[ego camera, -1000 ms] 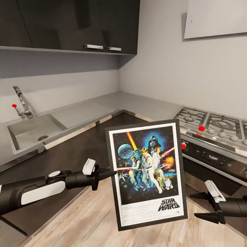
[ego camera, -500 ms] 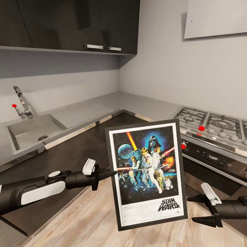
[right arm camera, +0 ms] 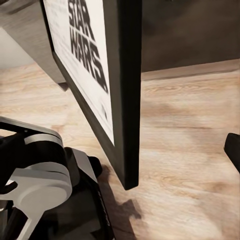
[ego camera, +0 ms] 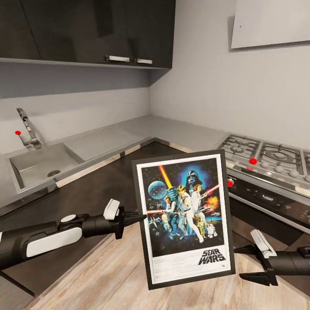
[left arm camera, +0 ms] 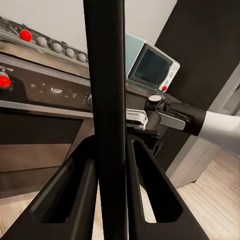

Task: Pick up the poster from the kitchen countertop and hang it on one of the wall nails in the kitchen.

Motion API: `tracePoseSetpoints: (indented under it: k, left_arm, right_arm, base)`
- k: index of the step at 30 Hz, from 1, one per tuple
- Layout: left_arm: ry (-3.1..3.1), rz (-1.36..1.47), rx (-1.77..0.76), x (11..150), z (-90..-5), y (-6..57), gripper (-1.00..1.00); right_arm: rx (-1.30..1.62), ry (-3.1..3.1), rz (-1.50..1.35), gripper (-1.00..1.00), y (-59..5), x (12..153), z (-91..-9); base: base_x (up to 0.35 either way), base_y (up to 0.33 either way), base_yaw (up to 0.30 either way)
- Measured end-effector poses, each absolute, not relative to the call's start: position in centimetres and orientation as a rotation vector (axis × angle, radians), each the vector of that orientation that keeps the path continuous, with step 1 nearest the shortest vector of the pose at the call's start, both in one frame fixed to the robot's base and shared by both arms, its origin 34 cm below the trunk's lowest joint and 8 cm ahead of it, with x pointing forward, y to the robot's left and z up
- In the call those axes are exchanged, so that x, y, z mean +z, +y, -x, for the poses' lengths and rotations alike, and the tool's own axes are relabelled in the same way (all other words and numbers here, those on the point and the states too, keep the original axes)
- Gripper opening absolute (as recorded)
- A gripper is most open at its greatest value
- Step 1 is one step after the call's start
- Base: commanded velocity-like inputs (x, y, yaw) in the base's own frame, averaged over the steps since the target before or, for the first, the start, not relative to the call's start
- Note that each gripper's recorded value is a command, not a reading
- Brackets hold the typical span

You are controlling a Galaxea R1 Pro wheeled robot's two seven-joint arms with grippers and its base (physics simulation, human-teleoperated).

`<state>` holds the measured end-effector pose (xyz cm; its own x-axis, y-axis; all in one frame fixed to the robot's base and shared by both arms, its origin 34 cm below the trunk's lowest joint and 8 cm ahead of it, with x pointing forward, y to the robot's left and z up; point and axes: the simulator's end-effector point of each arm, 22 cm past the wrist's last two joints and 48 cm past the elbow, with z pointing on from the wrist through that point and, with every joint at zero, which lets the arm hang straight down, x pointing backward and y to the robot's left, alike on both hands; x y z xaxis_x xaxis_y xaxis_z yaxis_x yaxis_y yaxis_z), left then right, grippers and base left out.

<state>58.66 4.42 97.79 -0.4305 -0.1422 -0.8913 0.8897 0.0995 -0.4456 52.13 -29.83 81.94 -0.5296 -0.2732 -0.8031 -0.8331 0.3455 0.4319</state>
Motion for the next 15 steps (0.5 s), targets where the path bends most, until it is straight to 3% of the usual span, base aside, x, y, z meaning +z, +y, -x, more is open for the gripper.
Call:
tracePoseSetpoints:
  k: [15]
  left_arm:
    - [1.502,-0.777,-1.484,97.60,-58.48,4.38,-1.00]
  right_arm:
    - [1.177,1.971,0.955,1.00,-28.89,81.84,-52.14]
  base:
    - [0.000,0.000,0.000]
